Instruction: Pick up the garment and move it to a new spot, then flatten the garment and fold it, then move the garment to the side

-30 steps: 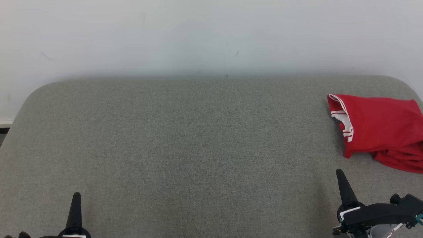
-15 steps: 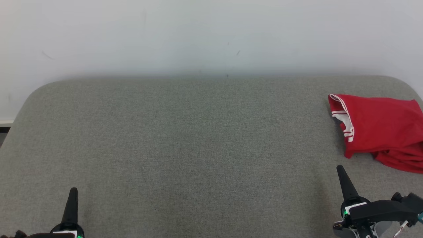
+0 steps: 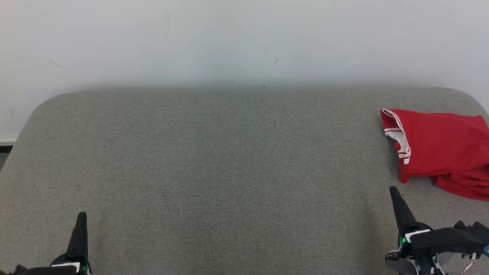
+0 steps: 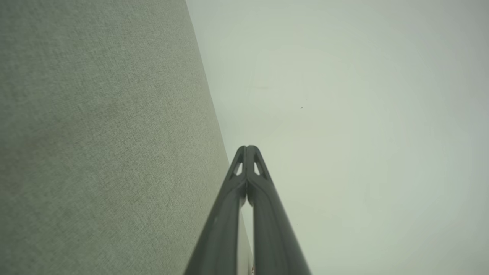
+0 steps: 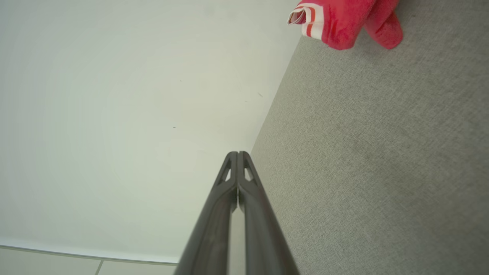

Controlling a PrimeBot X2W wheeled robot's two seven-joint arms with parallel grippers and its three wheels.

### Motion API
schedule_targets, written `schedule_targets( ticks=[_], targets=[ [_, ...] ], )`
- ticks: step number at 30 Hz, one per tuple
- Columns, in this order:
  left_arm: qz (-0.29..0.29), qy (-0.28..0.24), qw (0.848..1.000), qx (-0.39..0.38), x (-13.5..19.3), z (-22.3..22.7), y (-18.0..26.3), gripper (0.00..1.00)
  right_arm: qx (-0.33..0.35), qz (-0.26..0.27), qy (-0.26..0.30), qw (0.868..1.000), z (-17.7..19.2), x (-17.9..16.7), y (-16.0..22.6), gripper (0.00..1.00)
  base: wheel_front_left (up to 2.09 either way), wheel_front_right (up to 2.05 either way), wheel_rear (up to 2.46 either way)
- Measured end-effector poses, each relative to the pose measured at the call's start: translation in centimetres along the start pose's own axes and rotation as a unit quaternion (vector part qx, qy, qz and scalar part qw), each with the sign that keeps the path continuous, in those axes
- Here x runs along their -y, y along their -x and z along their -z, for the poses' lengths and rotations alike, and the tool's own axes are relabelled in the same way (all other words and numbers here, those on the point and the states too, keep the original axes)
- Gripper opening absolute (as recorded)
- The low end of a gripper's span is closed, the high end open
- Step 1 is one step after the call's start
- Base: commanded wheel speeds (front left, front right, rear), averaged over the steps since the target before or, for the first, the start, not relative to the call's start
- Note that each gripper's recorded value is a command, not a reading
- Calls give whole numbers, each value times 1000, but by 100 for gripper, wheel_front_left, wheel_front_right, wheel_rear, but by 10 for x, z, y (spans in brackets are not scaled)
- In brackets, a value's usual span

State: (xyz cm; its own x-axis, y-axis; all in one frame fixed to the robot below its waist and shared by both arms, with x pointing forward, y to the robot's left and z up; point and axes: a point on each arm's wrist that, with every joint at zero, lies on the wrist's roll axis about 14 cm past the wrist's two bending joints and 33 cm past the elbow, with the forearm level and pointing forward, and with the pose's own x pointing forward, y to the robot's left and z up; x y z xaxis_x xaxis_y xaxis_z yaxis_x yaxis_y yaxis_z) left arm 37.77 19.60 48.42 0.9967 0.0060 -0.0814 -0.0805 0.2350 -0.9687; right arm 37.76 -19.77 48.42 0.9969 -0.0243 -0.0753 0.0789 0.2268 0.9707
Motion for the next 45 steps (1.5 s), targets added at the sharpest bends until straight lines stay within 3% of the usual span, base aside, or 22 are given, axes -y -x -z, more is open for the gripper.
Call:
schedule_targets(
  ticks=[32, 45],
  targets=[
    [30, 116, 993, 2, 14, -10, -5, 0, -12, -30, -113, 993, 0, -18, -7, 0, 0, 0, 0],
    [32, 121, 992, 2, 15, -11, -5, 0, -12, -32, -118, 992, 0, -19, -7, 0, 0, 0, 0]
  ],
)
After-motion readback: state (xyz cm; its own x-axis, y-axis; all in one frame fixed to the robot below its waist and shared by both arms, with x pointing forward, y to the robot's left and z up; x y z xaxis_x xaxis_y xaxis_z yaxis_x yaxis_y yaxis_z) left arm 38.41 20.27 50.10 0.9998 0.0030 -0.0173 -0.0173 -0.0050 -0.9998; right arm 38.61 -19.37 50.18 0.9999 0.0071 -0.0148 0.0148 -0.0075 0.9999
